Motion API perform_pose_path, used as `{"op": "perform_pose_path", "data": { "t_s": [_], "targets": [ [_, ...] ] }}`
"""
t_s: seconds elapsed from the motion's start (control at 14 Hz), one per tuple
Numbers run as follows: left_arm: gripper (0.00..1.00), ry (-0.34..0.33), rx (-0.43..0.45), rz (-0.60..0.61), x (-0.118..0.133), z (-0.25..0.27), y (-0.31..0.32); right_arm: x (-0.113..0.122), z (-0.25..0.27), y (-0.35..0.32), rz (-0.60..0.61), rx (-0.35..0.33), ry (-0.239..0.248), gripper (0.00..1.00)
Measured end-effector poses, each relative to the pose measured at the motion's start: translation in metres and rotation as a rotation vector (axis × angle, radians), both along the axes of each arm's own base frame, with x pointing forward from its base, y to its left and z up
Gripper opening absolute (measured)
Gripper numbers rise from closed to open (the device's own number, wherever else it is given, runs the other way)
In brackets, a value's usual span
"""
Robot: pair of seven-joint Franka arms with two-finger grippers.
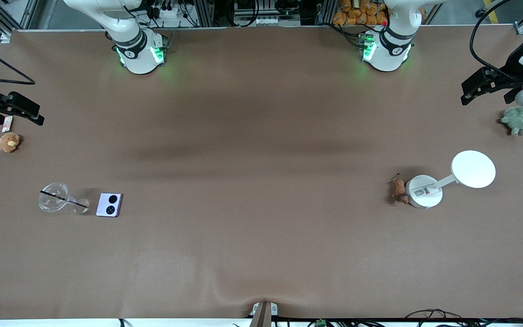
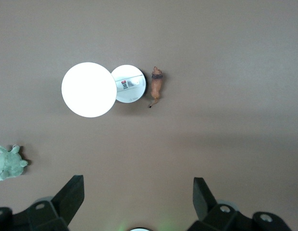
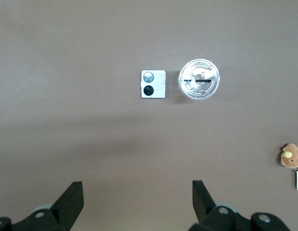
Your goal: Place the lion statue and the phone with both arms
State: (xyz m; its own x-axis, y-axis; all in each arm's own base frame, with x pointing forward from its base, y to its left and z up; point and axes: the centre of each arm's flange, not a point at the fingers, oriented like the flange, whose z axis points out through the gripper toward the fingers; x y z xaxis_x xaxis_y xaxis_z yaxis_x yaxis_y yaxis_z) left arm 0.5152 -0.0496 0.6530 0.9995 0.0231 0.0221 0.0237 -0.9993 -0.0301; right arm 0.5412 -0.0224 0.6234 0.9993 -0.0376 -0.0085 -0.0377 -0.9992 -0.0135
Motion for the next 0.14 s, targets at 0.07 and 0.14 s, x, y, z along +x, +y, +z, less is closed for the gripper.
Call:
{"op": "perform_pose_path", "data": {
  "t_s": [0.07, 0.14],
  "targets": [
    [1.00, 0.000, 0.001, -0.001, 0.0000, 0.0001, -0.0003, 0.0000, 0.0002, 0.0000, 0.000, 0.000, 0.000, 1.00],
    [1.00, -0.001, 0.001, -0.001, 0.0000, 0.0002, -0.0004, -0.0004, 0.0000, 0.0000, 0.000, 0.000, 0.003, 1.00]
  ]
}}
